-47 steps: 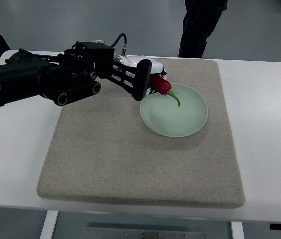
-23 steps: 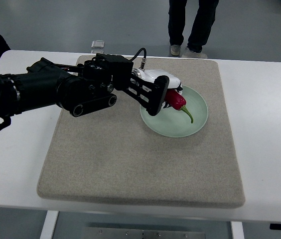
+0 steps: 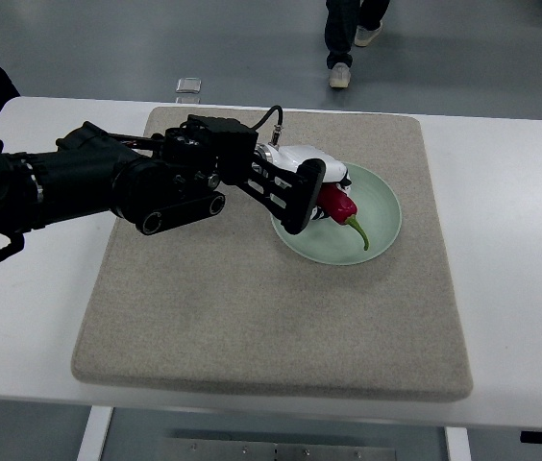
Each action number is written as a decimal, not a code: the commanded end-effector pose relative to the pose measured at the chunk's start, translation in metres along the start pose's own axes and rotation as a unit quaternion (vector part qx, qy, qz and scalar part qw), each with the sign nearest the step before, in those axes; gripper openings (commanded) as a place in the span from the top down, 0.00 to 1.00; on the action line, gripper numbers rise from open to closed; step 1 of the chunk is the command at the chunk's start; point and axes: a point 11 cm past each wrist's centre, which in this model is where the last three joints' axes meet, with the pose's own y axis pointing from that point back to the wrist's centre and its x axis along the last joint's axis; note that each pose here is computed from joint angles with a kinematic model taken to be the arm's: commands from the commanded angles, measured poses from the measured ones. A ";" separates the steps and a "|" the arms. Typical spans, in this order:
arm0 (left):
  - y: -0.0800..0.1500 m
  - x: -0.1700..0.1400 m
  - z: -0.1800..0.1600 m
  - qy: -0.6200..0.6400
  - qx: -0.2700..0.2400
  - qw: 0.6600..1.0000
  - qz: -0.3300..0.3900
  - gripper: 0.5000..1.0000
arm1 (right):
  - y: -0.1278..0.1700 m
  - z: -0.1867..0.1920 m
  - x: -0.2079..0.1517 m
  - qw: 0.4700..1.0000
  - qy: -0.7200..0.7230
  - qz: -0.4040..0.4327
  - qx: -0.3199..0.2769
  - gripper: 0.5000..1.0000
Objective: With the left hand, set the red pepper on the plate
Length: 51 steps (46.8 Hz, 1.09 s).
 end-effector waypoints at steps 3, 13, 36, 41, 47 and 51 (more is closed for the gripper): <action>0.000 0.000 0.000 0.001 0.000 1.000 0.002 0.48 | 0.000 0.000 0.000 1.000 0.000 0.000 0.000 0.14; 0.000 0.000 0.001 0.002 -0.001 1.000 0.007 0.29 | 0.000 0.000 0.000 1.000 0.000 0.000 0.000 0.14; 0.002 0.019 0.003 0.025 -0.008 0.999 0.036 0.08 | 0.000 0.000 0.000 1.000 0.000 0.000 0.000 0.14; 0.004 0.029 0.004 0.036 -0.009 0.998 0.052 0.08 | 0.000 0.000 0.000 1.000 0.000 0.000 0.000 0.14; 0.011 0.043 -0.004 0.054 -0.006 0.996 0.076 0.05 | 0.000 0.000 0.000 1.000 0.000 0.000 0.000 0.14; 0.020 0.050 -0.016 0.076 0.004 0.993 0.094 0.04 | 0.000 0.000 0.000 1.000 0.001 0.000 0.000 0.14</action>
